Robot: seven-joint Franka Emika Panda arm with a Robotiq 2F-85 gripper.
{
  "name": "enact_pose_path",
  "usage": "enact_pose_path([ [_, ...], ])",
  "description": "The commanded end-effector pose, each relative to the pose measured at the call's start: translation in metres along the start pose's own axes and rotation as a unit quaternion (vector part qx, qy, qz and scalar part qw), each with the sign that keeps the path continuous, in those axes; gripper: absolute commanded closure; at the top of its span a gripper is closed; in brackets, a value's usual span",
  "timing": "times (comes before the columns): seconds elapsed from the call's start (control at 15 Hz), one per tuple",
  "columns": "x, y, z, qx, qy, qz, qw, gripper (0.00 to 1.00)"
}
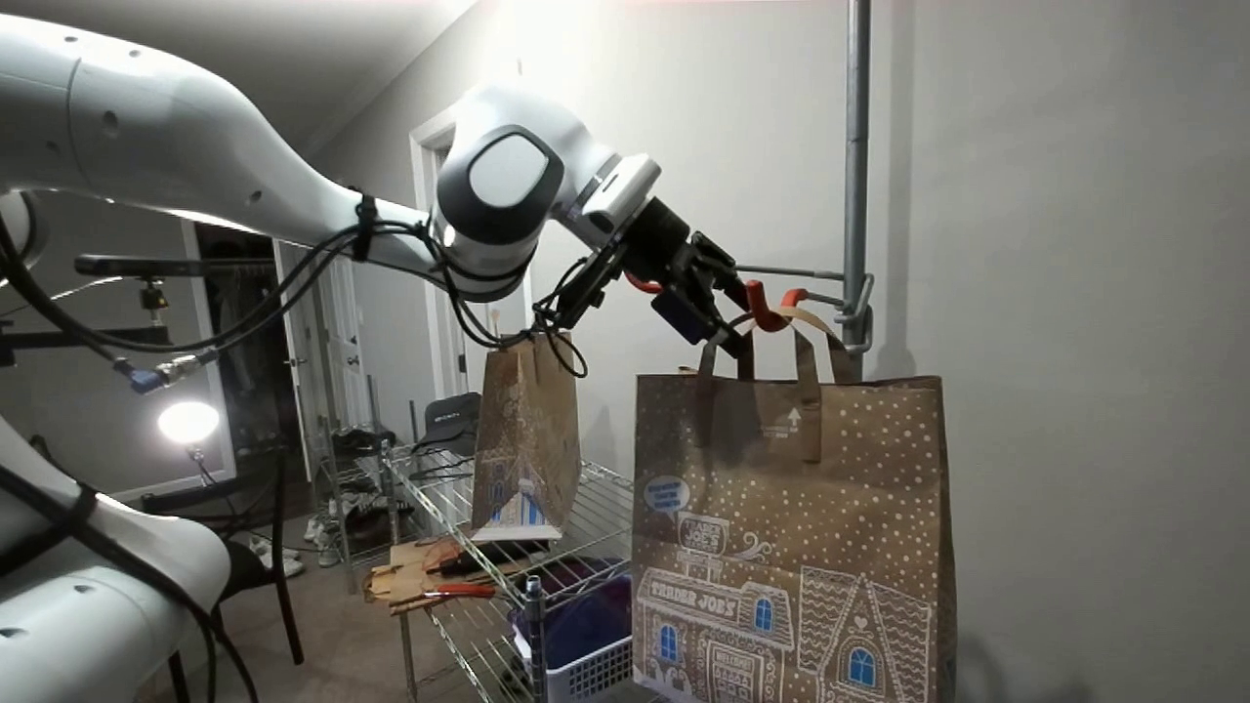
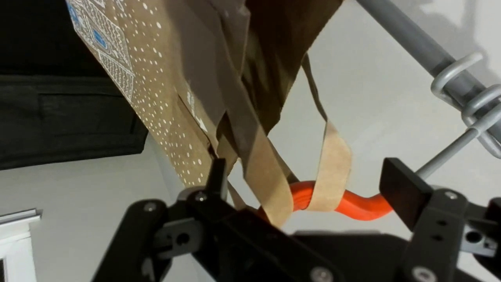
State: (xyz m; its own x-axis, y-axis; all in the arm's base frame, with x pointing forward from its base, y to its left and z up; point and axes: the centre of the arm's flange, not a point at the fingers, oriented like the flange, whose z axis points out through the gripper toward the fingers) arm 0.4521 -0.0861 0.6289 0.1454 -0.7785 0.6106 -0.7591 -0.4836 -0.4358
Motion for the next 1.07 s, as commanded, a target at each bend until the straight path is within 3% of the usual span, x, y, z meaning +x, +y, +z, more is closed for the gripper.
enact_pose_path([
  [0.0,0.005,-0.015,0.011,-0.010,0.005,0.012,0.9999,0.00],
  [0.13,0.004,-0.021,0.015,-0.009,0.004,0.009,0.9999,0.01],
  [0.2,0.003,-0.023,0.016,-0.012,0.005,0.008,0.9999,0.26],
  [0.33,0.003,-0.026,0.018,-0.018,0.001,0.013,0.9997,0.31],
  [1.0,-0.006,-0.035,0.003,-0.050,0.000,0.051,0.9975,0.98],
])
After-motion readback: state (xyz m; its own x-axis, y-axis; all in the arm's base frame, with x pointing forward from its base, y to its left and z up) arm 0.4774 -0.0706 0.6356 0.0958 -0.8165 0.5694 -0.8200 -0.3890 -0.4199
